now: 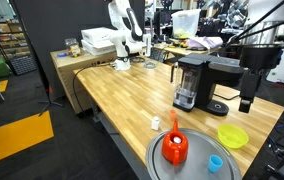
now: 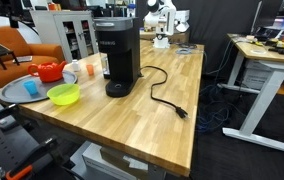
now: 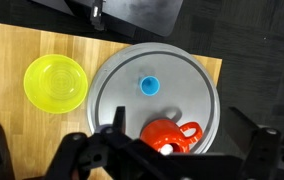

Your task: Put the blue cup in the yellow bowl then put the yellow bowl on the gray plate

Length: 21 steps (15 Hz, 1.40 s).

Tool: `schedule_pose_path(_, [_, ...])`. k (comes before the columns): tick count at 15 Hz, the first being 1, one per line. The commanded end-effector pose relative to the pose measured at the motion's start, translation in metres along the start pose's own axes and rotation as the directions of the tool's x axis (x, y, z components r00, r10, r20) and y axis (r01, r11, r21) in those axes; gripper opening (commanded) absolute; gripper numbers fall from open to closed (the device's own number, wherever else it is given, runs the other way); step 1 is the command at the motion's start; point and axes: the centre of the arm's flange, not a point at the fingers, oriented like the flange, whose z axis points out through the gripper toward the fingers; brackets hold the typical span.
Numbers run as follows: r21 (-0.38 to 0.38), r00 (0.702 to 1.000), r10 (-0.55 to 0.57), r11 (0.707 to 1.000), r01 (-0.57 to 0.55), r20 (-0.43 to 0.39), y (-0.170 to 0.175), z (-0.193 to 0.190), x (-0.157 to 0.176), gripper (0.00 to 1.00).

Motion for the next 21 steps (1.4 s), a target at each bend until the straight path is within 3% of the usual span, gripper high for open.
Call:
schedule_pose_path(1, [0.017,0.999,-0.018,1.000,0.019,-0.036,0.004,0.006,0.011,1.00])
schedule_pose_path(8, [-0.031,0.998,-0.032,0.999,0.034,0.048,-0.008,0.060,0.027,1.00])
schedule_pose_path(9, [-0.051,0.998,-0.047,0.998,0.049,0.028,-0.012,0.068,0.030,1.00])
schedule_pose_path(10, [-0.024,0.998,-0.038,0.999,0.039,0.047,-0.006,0.060,0.020,1.00])
schedule_pose_path(19, [-0.026,0.998,-0.039,0.999,0.040,0.045,-0.007,0.062,0.021,1.00])
schedule_pose_path(21, [-0.076,0.999,-0.019,0.997,0.022,0.030,-0.009,0.068,0.023,1.00])
